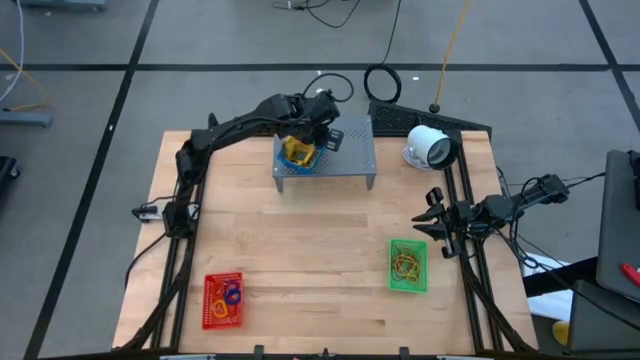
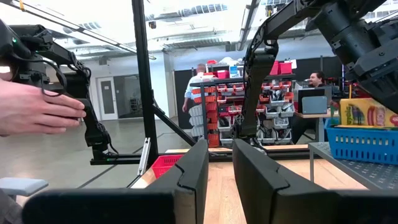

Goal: Pick & Place Office Desk Supplies
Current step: Put the blue bin with crayon boxes on the shelf

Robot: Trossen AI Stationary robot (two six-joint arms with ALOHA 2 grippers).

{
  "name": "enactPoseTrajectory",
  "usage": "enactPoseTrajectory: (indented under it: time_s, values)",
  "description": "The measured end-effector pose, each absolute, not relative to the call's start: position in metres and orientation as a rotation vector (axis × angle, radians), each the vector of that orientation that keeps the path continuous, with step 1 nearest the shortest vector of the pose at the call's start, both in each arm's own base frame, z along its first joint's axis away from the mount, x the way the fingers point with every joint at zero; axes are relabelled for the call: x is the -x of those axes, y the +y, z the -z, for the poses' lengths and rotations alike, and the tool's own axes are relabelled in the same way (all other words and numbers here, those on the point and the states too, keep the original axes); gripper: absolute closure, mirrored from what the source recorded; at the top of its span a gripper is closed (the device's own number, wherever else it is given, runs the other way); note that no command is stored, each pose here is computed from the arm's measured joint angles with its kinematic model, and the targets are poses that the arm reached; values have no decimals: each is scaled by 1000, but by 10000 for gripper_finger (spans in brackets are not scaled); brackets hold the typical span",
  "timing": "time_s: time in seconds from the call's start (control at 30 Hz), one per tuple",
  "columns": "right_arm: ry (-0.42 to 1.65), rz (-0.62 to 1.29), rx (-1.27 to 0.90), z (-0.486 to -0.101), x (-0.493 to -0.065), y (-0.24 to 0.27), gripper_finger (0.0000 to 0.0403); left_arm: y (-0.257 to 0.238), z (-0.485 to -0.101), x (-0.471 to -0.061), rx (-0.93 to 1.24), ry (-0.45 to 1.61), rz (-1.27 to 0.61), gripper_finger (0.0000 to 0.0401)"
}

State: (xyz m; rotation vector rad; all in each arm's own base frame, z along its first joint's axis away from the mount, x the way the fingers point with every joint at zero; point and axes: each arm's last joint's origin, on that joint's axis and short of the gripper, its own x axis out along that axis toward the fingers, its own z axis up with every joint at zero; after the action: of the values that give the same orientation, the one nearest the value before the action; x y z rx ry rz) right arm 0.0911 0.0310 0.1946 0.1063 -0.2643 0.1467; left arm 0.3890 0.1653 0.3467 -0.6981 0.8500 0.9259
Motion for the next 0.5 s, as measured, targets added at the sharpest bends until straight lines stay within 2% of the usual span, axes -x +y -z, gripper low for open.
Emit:
enactPoseTrajectory:
  time_s: [0.2, 0.5]
  values:
    - [-264, -147, -106, -195, -91, 31, 339, 166, -347, -390, 699, 841, -922, 276]
    - [-265, -146, -107, -195, -91, 31, 339, 165, -363, -390, 647, 764, -817, 274]
